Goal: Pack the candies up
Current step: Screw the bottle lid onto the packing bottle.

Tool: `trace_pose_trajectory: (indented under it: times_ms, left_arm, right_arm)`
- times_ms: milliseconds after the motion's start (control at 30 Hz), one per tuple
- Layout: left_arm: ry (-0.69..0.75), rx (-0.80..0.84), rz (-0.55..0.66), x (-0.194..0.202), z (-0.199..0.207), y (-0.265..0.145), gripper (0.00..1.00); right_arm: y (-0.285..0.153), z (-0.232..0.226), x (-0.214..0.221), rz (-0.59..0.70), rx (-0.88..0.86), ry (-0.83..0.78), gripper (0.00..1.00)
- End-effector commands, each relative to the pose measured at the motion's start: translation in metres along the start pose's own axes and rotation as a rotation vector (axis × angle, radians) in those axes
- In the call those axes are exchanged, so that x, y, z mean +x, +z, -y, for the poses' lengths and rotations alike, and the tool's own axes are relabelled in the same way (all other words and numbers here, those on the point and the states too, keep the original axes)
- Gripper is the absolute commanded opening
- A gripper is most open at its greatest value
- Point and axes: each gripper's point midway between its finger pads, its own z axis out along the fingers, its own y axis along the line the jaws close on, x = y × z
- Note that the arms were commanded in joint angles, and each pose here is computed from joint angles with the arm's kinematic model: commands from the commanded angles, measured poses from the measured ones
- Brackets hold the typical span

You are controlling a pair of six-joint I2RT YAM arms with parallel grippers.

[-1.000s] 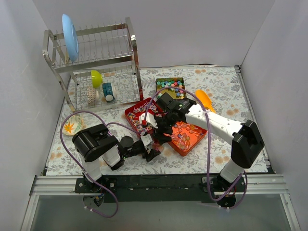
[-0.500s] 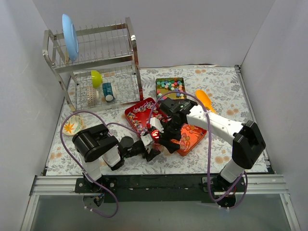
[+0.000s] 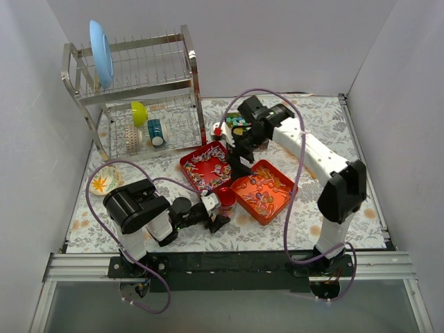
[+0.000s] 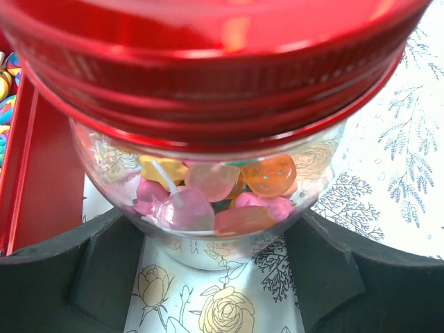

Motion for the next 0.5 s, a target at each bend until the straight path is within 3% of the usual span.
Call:
trace_pose_trajectory:
  times_ms: [0,133,467]
  left_arm:
    - [0.092,-0.032,0.183,-0.044,-0.007,-0.004,0.0]
    - [0.092,-0.033,0.182,-0.043,-0.008,-0.003,0.0]
    - [0.091,-0.037,0.177,-0.042,-0.009,-0.003,0.0]
  right_arm:
    - [0.037,-0.033,-0.01,-0.001,-0.273,-0.085,0.87]
    - [0.053,-0.049,0.003,-0.049,-0.346,-0.1,0.87]
    - [0.07,-0.056,0.026,-0.112,-0.31,-0.117,0.83]
